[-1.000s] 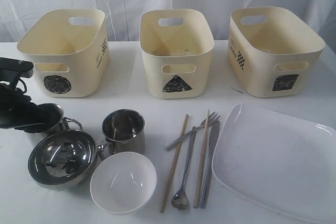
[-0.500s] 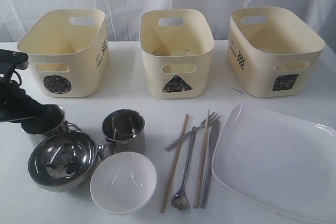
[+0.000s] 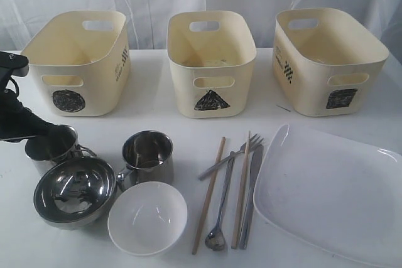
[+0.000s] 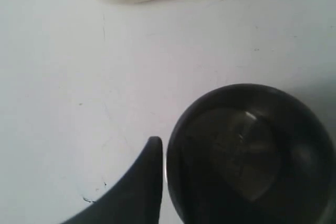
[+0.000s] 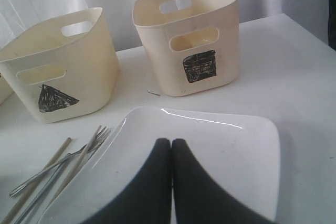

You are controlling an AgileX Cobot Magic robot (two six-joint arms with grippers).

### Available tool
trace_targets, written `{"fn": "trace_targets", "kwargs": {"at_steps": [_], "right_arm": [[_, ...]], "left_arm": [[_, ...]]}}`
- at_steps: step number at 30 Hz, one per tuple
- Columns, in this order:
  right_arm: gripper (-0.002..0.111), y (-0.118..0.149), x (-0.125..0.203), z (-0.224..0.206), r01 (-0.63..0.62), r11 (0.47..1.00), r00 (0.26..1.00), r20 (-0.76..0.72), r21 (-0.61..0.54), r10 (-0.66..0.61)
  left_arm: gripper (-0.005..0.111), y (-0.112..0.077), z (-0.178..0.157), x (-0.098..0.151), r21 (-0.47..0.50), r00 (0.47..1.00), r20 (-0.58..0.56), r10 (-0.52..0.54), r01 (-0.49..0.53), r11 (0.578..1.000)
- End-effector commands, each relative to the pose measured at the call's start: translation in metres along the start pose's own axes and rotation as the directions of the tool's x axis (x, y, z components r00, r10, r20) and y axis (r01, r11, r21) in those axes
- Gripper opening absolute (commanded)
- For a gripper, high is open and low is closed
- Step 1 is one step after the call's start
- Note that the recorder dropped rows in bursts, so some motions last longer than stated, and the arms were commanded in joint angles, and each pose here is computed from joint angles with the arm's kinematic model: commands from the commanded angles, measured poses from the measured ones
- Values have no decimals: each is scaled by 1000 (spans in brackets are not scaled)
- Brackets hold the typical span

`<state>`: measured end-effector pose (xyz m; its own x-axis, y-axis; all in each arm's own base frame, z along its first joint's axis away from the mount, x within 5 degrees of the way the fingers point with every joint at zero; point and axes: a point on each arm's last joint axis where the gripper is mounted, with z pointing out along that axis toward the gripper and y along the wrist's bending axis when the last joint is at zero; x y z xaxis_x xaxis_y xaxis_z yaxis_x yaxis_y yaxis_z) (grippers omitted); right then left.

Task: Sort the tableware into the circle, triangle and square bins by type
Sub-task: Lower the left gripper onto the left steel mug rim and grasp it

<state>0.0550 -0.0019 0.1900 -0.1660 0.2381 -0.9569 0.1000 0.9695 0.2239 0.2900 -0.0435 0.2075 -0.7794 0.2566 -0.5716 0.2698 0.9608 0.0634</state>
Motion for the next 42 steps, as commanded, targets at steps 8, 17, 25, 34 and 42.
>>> {"fn": "trace_targets", "kwargs": {"at_steps": [8,17,25,34,42], "right_arm": [[0,0,1,0,1,1000,1000,7,-2,-1],[0,0,1,0,1,1000,1000,7,-2,-1],[0,0,1,0,1,1000,1000,7,-2,-1],[0,0,1,0,1,1000,1000,7,-2,-1],[0,0,1,0,1,1000,1000,7,-2,-1]], "left_arm": [[33,0,-3,0,0,1000,-3,-17,17,1000],[51,1,0,-2,-4,999,18,-32,32,999],[51,1,10,1,-1,999,-15,-33,33,999],[51,1,22,5,2,998,-45,-34,34,999],[51,0,27,7,3,998,-59,-34,34,999]]}}
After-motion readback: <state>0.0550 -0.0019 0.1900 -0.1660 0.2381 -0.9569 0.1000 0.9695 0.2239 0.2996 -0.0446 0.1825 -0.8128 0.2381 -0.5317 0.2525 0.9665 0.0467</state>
